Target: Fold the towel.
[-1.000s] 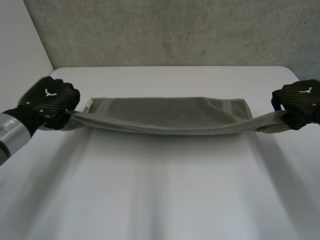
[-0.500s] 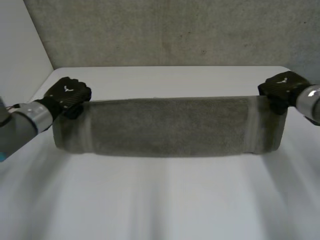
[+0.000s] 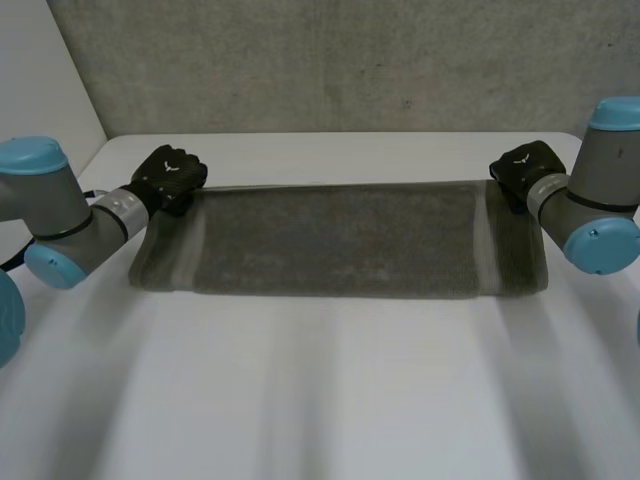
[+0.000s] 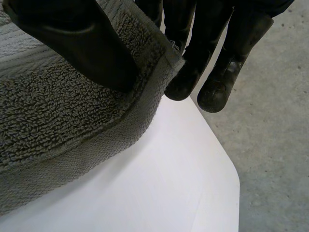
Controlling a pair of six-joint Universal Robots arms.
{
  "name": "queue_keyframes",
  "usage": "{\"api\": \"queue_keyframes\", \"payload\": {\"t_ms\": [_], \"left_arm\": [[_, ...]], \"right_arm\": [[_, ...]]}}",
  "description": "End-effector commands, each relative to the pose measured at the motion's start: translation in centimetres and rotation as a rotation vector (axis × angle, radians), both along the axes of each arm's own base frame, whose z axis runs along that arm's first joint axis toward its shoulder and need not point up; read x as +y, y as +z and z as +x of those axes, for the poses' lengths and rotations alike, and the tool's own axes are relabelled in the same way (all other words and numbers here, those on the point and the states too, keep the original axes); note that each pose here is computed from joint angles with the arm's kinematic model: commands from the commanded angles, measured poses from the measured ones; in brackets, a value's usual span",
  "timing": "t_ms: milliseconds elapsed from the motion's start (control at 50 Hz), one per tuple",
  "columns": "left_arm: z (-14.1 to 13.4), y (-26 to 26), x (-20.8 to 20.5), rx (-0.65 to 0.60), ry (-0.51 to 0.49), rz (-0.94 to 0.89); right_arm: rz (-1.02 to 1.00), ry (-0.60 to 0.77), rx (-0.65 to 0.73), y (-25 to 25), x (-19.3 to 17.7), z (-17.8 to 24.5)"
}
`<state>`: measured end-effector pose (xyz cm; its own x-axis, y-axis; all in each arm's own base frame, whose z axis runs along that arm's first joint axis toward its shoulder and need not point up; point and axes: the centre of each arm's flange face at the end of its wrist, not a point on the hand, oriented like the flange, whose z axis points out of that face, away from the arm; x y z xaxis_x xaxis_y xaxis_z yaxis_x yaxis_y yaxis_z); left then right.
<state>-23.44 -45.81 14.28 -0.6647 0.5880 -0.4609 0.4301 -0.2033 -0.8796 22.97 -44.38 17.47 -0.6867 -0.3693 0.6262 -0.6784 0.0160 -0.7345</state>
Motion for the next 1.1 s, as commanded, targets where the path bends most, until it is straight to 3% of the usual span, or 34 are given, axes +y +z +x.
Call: {"api": "queue_keyframes", "payload": {"t_ms": [20,300,520,620,720,1100], "left_arm": [[-0.8,-0.4,-0.6,-0.002,0.017,-0.025],[-1.2,0.3,-0.3,-0.016,0.113,-0.023],[-0.4,4.8,3.0,0.067,0.138,0.066],[0.2,5.6,6.9,0.086,0.137,0.136],[0.3,4.9,9.4,0.081,0.131,0.169],[0.3,2.8,12.5,0.075,0.116,0.197]], "right_arm": [[-0.024,-0.017,0.002,-0.6,-0.9,0.4],[-0.087,0.005,-0.022,0.6,-0.4,2.0],[-0.011,-0.001,-0.169,5.4,4.9,1.3],[0.124,0.016,-0.148,3.7,8.5,-0.3],[0.234,-0.006,-0.140,0.9,9.7,-2.3],[0.253,-0.016,-0.159,-5.4,8.0,-3.8]]}}
